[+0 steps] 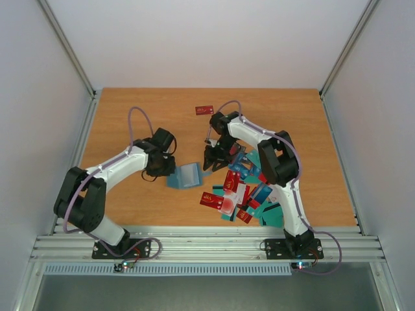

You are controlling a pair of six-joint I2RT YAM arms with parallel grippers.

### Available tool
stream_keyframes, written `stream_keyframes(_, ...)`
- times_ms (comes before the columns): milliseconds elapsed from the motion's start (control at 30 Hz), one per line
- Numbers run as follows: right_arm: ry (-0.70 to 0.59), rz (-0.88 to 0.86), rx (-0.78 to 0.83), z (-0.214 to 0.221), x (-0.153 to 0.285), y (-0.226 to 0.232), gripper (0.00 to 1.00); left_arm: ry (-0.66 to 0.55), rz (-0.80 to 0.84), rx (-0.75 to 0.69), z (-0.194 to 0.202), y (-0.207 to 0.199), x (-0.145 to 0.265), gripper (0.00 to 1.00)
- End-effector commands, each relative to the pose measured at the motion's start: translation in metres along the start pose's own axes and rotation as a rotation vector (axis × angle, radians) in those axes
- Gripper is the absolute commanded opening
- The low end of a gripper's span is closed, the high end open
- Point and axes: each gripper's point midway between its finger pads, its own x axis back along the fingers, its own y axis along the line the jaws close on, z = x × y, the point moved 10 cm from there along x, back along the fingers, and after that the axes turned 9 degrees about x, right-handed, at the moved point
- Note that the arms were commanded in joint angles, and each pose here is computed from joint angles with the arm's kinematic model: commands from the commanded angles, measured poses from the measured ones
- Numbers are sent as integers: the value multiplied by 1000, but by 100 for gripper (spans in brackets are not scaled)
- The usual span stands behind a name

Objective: Put the credit cards into the card holder

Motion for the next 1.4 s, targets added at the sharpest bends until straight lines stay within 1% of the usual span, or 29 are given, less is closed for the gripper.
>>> stream_keyframes(0, -53, -6, 42, 7, 38, 19, 47, -12, 21, 57, -2, -4, 18, 9)
stream_keyframes(133, -81, -23, 54, 19, 54, 29, 52, -19, 21, 79, -2, -3, 24, 9)
stream_keyframes(200, -105, -78, 61, 25, 59, 36, 51, -17, 30, 93, -1, -3, 25, 9)
stream_keyframes(333, -123, -359, 39, 33, 56, 51, 51, -10, 48, 120, 3, -2, 24, 8)
stream_keyframes(367, -113, -406, 26, 35, 47, 50, 51, -10, 55, 125, 4, -2, 25, 8)
stream_keyframes(433, -106, -444, 0, 35, 37, 51, 51, -8, 62, 140, 6, -1, 24, 8)
stream_keyframes(733, -9, -455, -32, 30, -18, 38, 52, 0, 100, 176, 10, 0, 19, 8)
stream_keyframes(900, 19, -450, -44, 25, -34, 29, 52, 6, 109, 183, 13, 1, 16, 8)
stream_keyframes(1133, 39, -461, -51, 24, -40, 27, 50, 9, 114, 180, 12, 0, 16, 8)
stream_keyframes(1367, 40, -455, -38, 26, -33, 31, 48, 5, 124, 177, 9, -3, 19, 8)
